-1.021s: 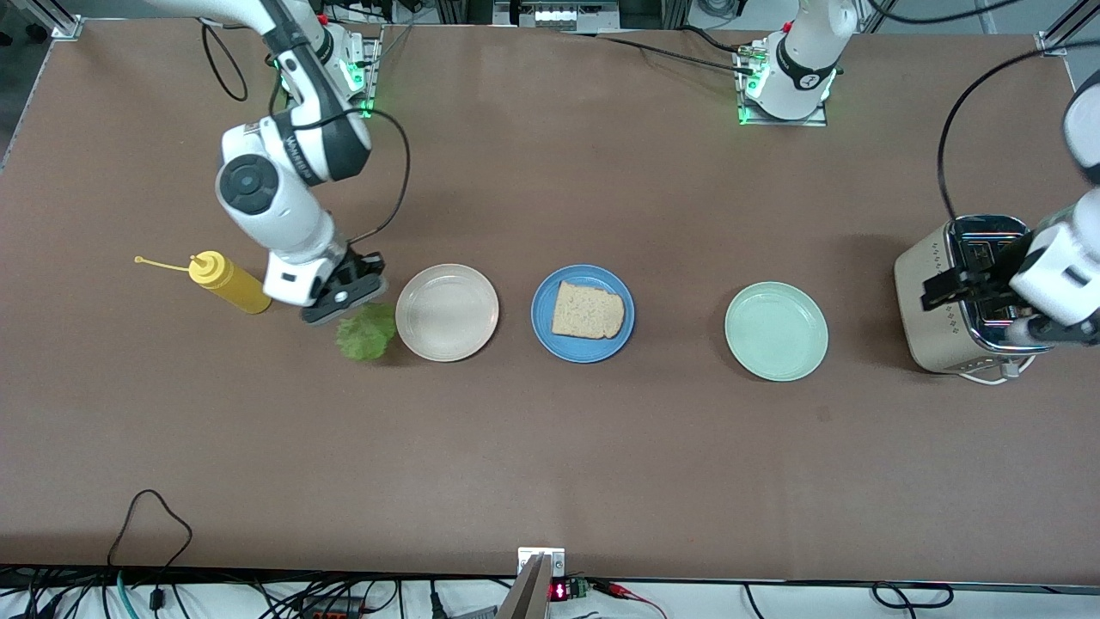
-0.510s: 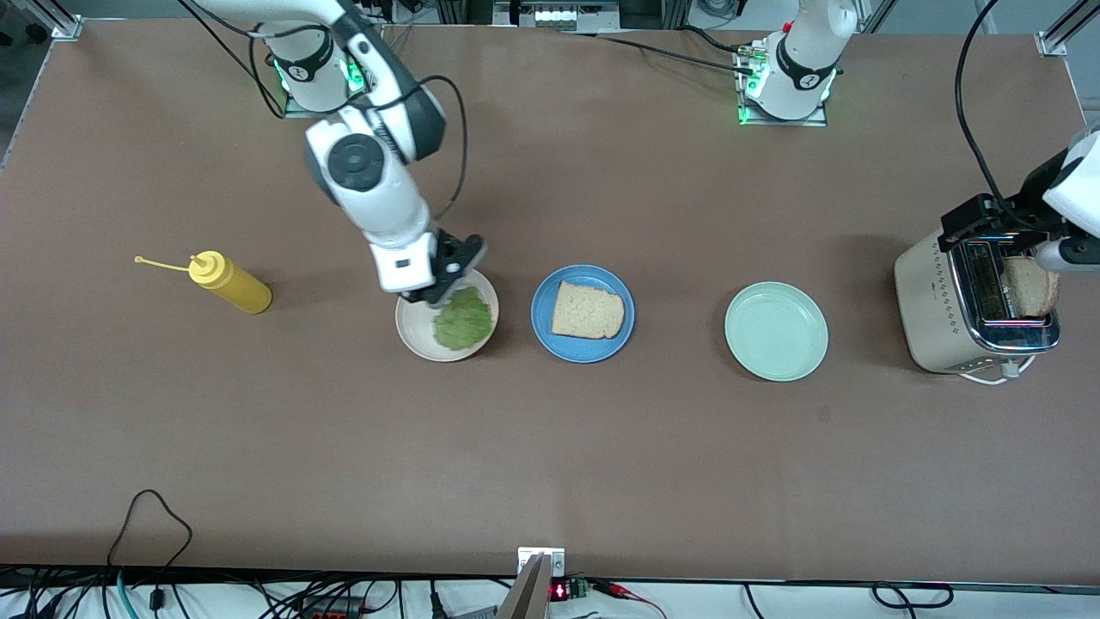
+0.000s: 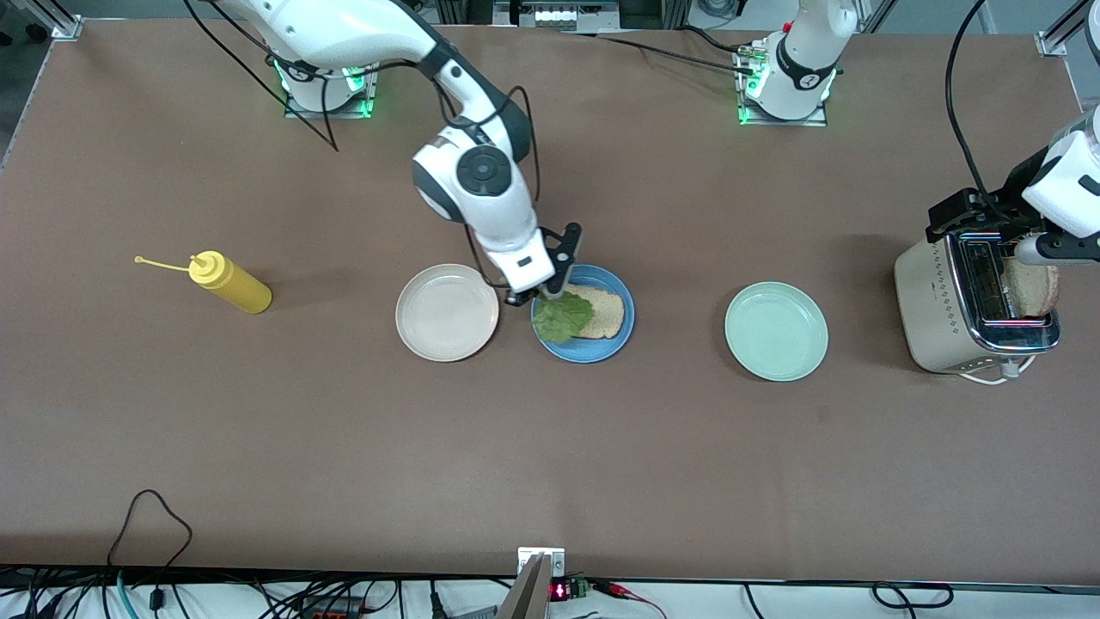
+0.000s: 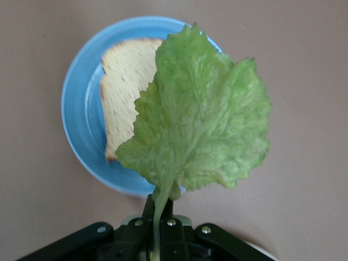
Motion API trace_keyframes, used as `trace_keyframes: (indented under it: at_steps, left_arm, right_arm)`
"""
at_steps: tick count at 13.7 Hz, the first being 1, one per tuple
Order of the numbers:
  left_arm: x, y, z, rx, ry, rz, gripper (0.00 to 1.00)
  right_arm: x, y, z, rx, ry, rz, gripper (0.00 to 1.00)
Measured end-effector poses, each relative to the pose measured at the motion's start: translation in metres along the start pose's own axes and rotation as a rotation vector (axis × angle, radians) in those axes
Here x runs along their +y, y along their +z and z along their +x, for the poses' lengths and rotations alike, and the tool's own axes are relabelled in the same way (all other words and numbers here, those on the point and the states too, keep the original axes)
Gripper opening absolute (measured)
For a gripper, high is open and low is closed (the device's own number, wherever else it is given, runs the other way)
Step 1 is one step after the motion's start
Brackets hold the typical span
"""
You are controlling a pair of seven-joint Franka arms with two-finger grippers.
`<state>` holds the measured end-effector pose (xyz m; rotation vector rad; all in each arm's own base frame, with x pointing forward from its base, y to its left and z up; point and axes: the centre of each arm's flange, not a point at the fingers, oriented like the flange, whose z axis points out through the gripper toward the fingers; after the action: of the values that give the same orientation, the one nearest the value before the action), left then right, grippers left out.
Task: Make sandwich in blue plate with both arms
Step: 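Lay the lettuce leaf on the toast and open the right gripper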
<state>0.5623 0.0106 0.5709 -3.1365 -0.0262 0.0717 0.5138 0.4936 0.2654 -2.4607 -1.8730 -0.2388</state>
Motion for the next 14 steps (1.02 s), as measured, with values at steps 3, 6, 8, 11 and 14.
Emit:
trace_keyframes:
  at_steps: [3, 6, 8, 11, 14]
  left_arm:
    - [0.001, 0.001, 0.0, -0.002, 0.001, 0.0, 1.0]
    - [0.001, 0.002, 0.0, -0.004, 0.0, 0.0, 1.0]
    - [0.002, 0.002, 0.0, -0.004, 0.0, 0.0, 1.0]
    - [0.002, 0.002, 0.0, -0.005, 0.001, 0.0, 1.0]
    - [0.003, 0.002, 0.0, -0.005, 0.002, 0.0, 1.0]
  right_arm:
    - [-0.014, 0.031, 0.012, 0.022, -0.054, -0.027, 0.05]
    - [-0.022, 0.058, 0.014, 0.011, -0.087, -0.049, 0.05]
    - [-0.029, 0.067, 0.019, 0.006, -0.102, -0.057, 0.05]
    - [-0.032, 0.071, 0.023, 0.003, -0.118, -0.083, 0.21]
    - [-0.032, 0.072, 0.024, 0.005, -0.106, -0.094, 0.52]
